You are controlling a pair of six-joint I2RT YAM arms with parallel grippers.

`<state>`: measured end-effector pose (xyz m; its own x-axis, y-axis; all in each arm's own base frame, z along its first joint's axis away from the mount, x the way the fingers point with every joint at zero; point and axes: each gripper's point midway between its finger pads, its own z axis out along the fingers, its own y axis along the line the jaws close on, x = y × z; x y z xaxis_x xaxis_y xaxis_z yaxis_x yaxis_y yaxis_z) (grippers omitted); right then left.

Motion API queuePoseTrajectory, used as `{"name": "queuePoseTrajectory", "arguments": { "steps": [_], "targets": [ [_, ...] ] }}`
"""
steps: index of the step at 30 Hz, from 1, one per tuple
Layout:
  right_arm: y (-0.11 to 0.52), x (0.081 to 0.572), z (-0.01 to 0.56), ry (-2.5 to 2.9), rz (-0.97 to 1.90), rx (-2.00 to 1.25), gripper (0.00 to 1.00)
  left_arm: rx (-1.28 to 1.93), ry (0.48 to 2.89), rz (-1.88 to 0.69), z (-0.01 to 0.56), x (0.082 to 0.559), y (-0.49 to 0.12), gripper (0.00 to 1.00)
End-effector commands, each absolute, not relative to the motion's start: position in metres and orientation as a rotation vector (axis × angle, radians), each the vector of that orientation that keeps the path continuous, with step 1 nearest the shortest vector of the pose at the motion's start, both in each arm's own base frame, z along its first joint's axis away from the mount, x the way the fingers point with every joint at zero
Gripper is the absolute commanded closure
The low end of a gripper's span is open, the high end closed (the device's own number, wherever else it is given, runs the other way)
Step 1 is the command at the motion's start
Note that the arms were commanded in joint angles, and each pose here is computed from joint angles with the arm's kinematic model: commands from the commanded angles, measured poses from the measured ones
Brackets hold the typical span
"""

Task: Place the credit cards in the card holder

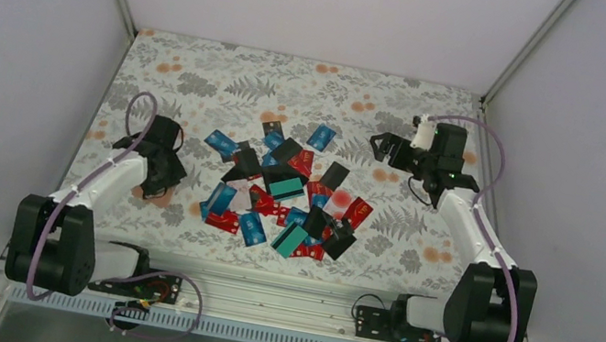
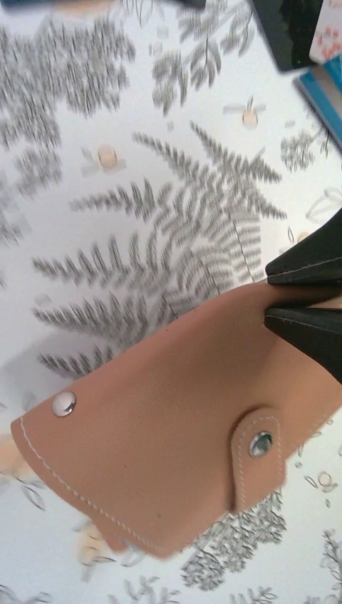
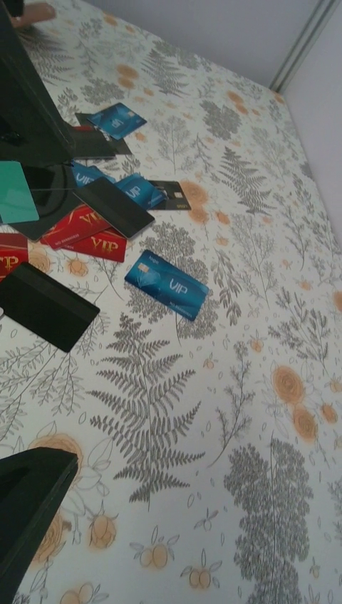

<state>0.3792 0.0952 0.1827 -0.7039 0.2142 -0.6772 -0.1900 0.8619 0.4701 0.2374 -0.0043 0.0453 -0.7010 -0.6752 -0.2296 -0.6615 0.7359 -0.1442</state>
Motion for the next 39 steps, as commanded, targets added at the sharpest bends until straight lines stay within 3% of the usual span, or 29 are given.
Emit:
{"name": "queuePoseTrajectory", "arguments": {
  "steps": [1,15,16,17,18,20,22,26,30,39],
  "targets": [
    [0.116,0.382,0.194,2.218,0.759,-0.054,0.00,-0.890,2.600,-0.018,0.070,0.263,-0.007,0.98],
    [0.148,0.374,0.192,2.234,0.824,-0.169,0.00,-0.478,2.716,0.072,0.065,0.287,-0.048,0.95],
    [0.151,0.374,0.193,2.235,0.828,-0.180,0.00,-0.469,2.723,0.085,0.064,0.287,-0.049,0.88],
    [0.154,0.374,0.193,2.237,0.829,-0.191,0.00,-0.466,2.724,0.088,0.064,0.287,-0.050,0.71],
    [0.157,0.373,0.194,2.237,0.833,-0.205,0.00,-0.468,2.716,0.083,0.065,0.287,-0.051,0.46],
    [0.166,0.370,0.194,2.244,0.844,-0.234,0.00,-0.492,2.696,0.073,0.069,0.285,-0.049,0.14],
    [0.178,0.366,0.194,2.247,0.858,-0.277,0.00,-0.539,2.675,0.091,0.073,0.281,-0.044,0.02],
    [0.204,0.360,0.196,2.253,0.888,-0.358,0.01,-0.669,2.654,0.128,0.068,0.267,-0.033,0.03],
    [0.244,0.351,0.194,2.266,0.949,-0.464,0.03,-0.839,2.619,0.092,0.055,0.255,-0.026,0.16],
    [0.350,0.326,0.180,2.303,1.113,-0.730,0.13,-1.053,2.499,0.003,0.044,0.251,0.002,0.30]
  ]
}}
